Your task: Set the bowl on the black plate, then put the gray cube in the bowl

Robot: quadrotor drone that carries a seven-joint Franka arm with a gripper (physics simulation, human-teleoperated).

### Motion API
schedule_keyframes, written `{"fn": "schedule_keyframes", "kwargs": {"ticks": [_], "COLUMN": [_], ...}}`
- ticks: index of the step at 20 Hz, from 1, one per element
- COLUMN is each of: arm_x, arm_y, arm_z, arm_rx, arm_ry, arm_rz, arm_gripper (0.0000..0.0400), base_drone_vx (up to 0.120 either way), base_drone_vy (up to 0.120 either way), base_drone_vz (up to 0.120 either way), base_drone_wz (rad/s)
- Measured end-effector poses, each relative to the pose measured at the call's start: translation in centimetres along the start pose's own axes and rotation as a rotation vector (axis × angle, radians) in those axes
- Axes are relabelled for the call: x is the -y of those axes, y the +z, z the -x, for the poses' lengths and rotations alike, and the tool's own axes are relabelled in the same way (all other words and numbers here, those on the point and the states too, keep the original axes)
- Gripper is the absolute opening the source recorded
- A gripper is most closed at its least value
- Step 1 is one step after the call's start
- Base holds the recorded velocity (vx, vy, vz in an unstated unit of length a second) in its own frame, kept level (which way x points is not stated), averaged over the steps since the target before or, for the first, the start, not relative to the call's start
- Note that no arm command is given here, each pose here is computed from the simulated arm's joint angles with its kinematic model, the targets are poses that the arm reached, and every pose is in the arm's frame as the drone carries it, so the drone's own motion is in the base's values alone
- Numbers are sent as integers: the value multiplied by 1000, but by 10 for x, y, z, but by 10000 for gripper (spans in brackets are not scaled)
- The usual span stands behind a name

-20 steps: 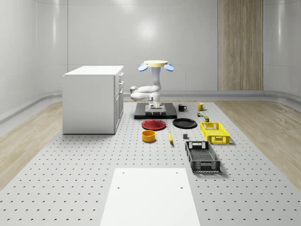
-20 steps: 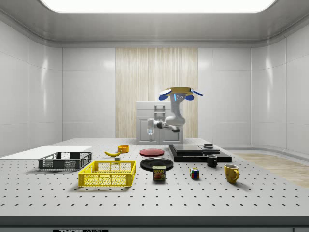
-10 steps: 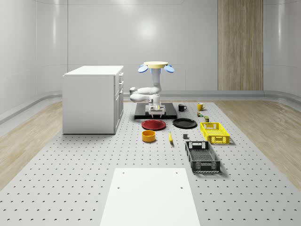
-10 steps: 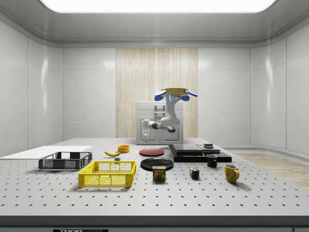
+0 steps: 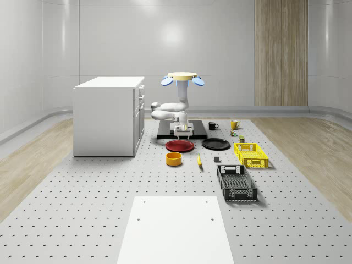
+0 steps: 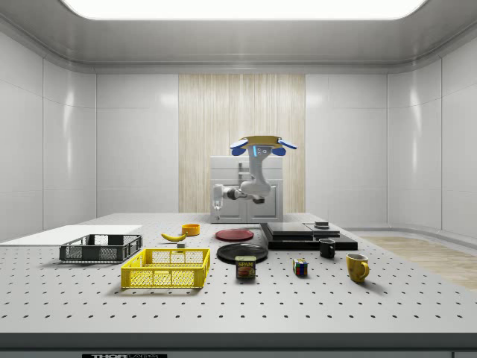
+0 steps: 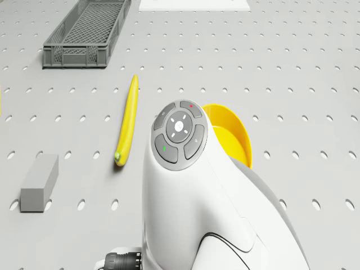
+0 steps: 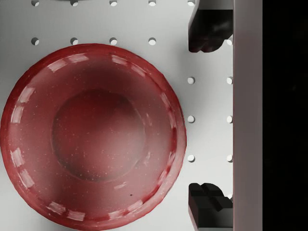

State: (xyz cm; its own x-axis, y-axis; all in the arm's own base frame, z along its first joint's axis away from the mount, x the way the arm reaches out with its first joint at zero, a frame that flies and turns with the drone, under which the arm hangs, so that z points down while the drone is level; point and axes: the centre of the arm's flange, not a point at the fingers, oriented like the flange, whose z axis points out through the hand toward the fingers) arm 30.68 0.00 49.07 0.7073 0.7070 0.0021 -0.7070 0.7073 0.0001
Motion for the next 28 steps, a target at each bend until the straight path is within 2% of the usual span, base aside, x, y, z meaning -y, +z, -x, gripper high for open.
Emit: {"fn": "schedule_keyframes", "kwargs": {"ticks": [20,24,28], "arm_x": [0,0,0], "arm_y": [0,0,0], "arm_z": [0,0,0], "arm_rx": [0,0,0], "arm_ry": [0,0,0], "arm_rz": [0,0,0], "arm_gripper": [400,400,400], "base_drone_vx": [120,120,120], "base_drone_vy": [0,0,0], "base_drone_vz": [0,-110,-10], "base_drone_wz": [0,0,0]}}
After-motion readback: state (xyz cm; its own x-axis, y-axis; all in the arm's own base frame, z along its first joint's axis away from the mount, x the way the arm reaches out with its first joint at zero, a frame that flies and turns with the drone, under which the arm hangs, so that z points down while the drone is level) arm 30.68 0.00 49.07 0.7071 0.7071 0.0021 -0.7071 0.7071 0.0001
